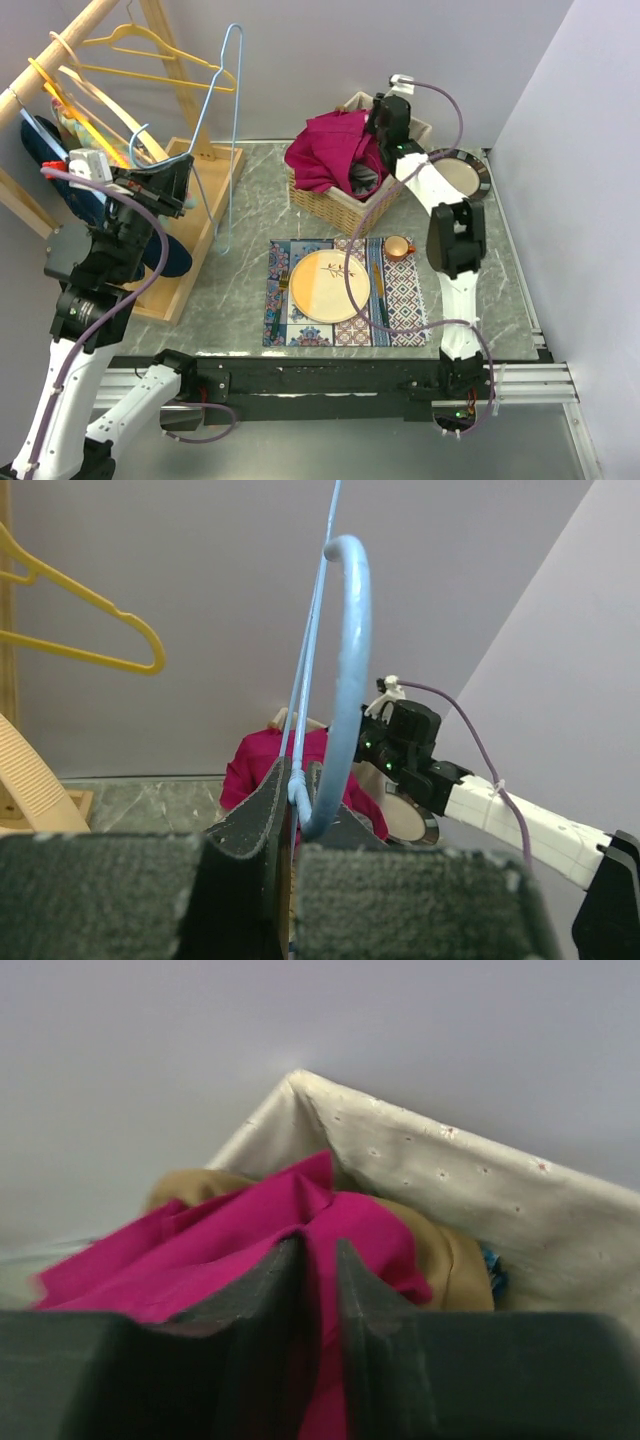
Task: Remove the skirt from the hanger
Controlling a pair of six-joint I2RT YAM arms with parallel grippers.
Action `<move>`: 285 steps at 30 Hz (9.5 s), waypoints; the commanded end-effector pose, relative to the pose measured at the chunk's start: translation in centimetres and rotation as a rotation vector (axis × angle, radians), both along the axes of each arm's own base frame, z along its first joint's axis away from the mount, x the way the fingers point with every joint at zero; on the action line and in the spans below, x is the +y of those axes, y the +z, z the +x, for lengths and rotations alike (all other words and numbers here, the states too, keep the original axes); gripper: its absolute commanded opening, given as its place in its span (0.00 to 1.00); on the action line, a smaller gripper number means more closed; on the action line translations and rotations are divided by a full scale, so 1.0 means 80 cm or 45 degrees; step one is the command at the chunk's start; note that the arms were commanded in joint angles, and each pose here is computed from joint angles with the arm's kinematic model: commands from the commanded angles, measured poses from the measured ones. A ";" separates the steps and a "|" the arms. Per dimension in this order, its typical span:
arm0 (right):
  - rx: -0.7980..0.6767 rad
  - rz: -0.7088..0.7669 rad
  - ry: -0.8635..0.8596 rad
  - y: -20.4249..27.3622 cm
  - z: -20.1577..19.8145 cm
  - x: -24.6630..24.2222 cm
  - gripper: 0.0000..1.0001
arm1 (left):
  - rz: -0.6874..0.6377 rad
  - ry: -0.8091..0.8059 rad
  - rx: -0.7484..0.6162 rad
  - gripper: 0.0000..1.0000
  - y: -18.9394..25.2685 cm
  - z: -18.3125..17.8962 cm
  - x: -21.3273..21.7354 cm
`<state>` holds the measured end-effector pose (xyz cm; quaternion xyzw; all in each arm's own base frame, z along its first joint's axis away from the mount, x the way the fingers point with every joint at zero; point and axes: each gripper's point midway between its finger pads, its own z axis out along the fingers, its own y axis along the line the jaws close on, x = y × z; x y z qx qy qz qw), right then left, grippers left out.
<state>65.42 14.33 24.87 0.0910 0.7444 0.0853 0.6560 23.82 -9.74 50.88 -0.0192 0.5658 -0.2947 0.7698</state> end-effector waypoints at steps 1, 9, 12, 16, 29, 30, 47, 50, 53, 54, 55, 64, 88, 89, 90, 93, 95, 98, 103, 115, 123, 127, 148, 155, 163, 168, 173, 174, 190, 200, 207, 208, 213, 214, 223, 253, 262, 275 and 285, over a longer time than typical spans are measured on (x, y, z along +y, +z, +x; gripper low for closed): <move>0.089 -0.094 0.040 0.022 0.006 -0.001 0.47 | 0.009 0.037 -0.035 0.01 0.012 0.006 0.005; 0.147 -0.140 0.199 0.088 -0.066 0.003 0.74 | 0.017 0.020 -0.023 0.01 0.001 0.014 0.001; 0.033 -0.106 0.361 0.125 -0.108 0.028 0.80 | 0.011 0.009 -0.023 0.01 -0.002 0.014 0.000; -0.132 -0.138 0.701 0.175 -0.163 0.096 0.88 | 0.016 0.008 -0.021 0.01 -0.003 0.014 0.000; -0.077 -0.674 1.305 0.045 -0.233 0.263 0.91 | 0.010 0.002 -0.025 0.01 -0.011 0.009 0.001; -0.052 -0.694 1.292 0.033 -0.227 0.262 0.91 | 0.015 0.003 -0.022 0.01 -0.011 0.009 0.001; -0.020 -0.678 0.971 0.031 -0.169 0.211 0.22 | 0.013 -0.002 -0.022 0.01 -0.014 0.012 0.000; -0.058 -0.615 0.950 0.039 -0.163 0.202 0.14 | 0.015 -0.005 -0.010 0.01 -0.016 0.016 -0.001; -0.064 -0.570 0.856 0.047 -0.147 0.183 0.04 | 0.013 -0.001 -0.013 0.01 -0.015 0.015 0.000; -0.054 -0.546 0.820 0.047 -0.138 0.178 0.01 | 0.012 0.000 -0.013 0.01 -0.015 0.015 0.000; -0.035 -0.537 0.737 0.046 -0.126 0.162 0.00 | 0.013 0.003 -0.013 0.01 -0.016 0.016 0.000; 0.309 -0.262 0.366 -0.071 -0.064 0.055 0.00 | 0.034 0.009 0.019 0.01 -0.015 0.022 0.000; 0.069 -0.084 0.374 0.141 -0.182 0.057 0.90 | -0.086 0.023 0.348 0.01 -0.011 0.077 -0.010; 0.003 -0.065 0.431 0.170 -0.206 0.066 0.92 | -0.107 0.038 0.371 0.01 -0.013 0.079 -0.007; -0.067 -0.055 0.502 0.187 -0.226 0.094 0.92 | -0.111 0.037 0.377 0.01 -0.012 0.080 -0.008; -0.268 -0.063 0.622 0.222 -0.288 0.129 0.91 | -0.168 0.117 0.420 0.01 -0.013 0.092 0.004; -0.363 -0.053 0.753 0.226 -0.349 0.165 0.87 | -0.206 0.148 0.457 0.01 -0.016 0.100 0.007; -0.506 0.083 0.886 0.239 -0.414 0.199 0.82 | -0.259 0.192 0.495 0.01 -0.019 0.112 0.011; -0.588 0.056 0.956 0.226 -0.464 0.253 0.76 | -0.324 0.238 0.513 0.01 -0.016 0.122 0.017; -0.645 -0.375 0.959 0.165 -0.514 0.352 0.66 | -0.367 0.281 0.485 0.01 -0.004 0.128 0.025; -0.607 -0.555 0.745 0.143 -0.489 0.360 0.47 | -0.375 0.289 0.475 0.01 -0.005 0.123 0.028; -0.622 -0.610 0.660 0.141 -0.484 0.356 0.03 | -0.362 0.273 0.474 0.01 -0.005 0.120 0.025; -0.697 -0.298 0.974 0.255 -0.480 0.304 0.00 | -0.292 -0.126 -0.085 0.97 0.107 -0.069 0.013; -0.534 -0.249 1.091 0.274 -0.454 0.304 0.00 | -0.090 -0.136 -0.106 0.97 0.073 -0.083 0.006; -0.400 -0.303 1.189 0.260 -0.427 0.326 0.00 | 0.183 -0.376 -0.145 0.97 -0.003 -0.103 -0.038; -0.361 -0.334 1.210 0.255 -0.414 0.346 0.00 | 0.321 -0.530 -0.018 0.97 -0.061 -0.092 -0.064; -0.364 -0.351 1.205 0.255 -0.395 0.366 0.00 | 0.322 -0.561 -0.042 0.97 -0.087 -0.096 -0.069; -0.369 -0.355 1.205 0.254 -0.393 0.371 0.00 | 0.313 -0.550 -0.067 0.97 -0.085 -0.096 -0.067; -0.531 -0.355 1.108 0.255 -0.324 0.428 0.00 | 0.293 -0.479 -0.068 0.97 -0.091 -0.095 -0.057; -0.691 -0.370 1.115 0.258 -0.305 0.452 0.00 | 0.276 -0.545 -0.088 0.97 -0.076 -0.108 -0.064; -0.754 -0.364 1.103 0.249 -0.288 0.472 0.00 | 0.259 -0.578 -0.092 0.97 -0.069 -0.111 -0.067; -0.757 -0.355 1.112 0.247 -0.287 0.477 0.00 | 0.257 -0.577 -0.089 0.97 -0.069 -0.110 -0.067; -0.782 -0.331 1.147 0.239 -0.291 0.490 0.00 | 0.245 -0.584 -0.099 0.97 -0.064 -0.116 -0.067; -0.788 -0.323 1.151 0.241 -0.292 0.493 0.00 | 0.243 -0.584 -0.103 0.97 -0.062 -0.118 -0.066; -0.786 -0.316 1.201 0.214 -0.295 0.520 0.00 | 0.231 -0.571 -0.094 0.97 -0.063 -0.119 -0.064; -0.712 -0.191 1.058 0.254 -0.293 0.473 0.45 | 0.138 -0.228 0.058 0.97 -0.058 -0.066 -0.020; -0.662 -0.092 1.126 0.279 -0.373 0.393 0.75 | -0.011 0.203 0.209 0.97 0.009 -0.020 0.048; -0.330 0.114 1.100 0.183 -0.478 0.265 0.88 | 0.014 0.749 0.481 0.93 0.025 0.054 0.123; -0.350 0.172 1.095 0.158 -0.495 0.245 0.86 | 0.044 1.036 0.574 0.79 0.004 0.065 0.164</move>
